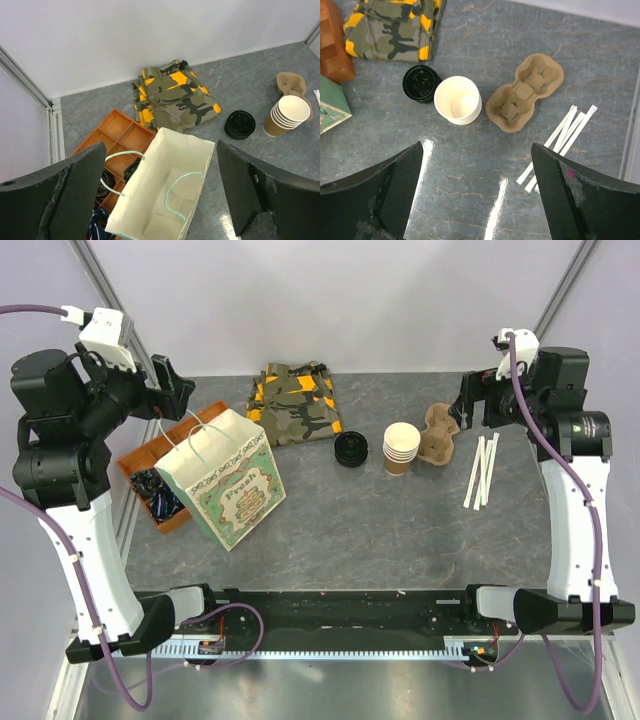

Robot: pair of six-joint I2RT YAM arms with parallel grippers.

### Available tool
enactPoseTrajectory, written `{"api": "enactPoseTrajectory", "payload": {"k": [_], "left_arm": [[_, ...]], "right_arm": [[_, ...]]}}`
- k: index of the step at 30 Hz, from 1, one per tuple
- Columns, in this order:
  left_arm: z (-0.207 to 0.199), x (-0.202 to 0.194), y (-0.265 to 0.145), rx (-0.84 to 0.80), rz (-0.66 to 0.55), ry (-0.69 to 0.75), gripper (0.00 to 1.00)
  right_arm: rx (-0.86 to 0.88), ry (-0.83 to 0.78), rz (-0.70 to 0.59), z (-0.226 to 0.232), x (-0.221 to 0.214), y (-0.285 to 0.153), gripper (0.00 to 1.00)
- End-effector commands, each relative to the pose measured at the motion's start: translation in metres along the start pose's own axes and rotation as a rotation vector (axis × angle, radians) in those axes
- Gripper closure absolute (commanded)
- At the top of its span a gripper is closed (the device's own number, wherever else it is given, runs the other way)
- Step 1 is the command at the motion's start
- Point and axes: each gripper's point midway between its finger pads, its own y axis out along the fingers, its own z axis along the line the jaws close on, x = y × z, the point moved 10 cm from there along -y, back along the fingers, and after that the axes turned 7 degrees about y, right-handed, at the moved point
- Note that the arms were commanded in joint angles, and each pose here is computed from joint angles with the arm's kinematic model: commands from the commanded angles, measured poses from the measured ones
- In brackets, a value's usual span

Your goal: Pack the takeout coffee

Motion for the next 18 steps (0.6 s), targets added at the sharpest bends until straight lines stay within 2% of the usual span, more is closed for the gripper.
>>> {"api": "enactPoseTrajectory", "payload": {"k": [1,4,8,18], "left_arm": [[0.004,-0.004,0.004,0.025,0.009,0.032,0.0],[0.005,-0.009,0.004,0.049,0.023,0.015,0.0],[0.003,-0.016,0.002,0.067,0.019,-0.01,0.0],[0.005,-0.048,0.021,0.085,0.125,-0.09,0.0]], "right_arm": [[-0.031,-0.011,0.021,-0.01,0.007,0.018,0.02],[-0.052,-0.038,0.041,-0.017,0.014,0.029,0.02],[-0.093,0.004,0.139,-0.031,0.016,0.067,0.02],[-0.073,-0.03,0.297,-0.031,0.007,0.146,0.02]]}}
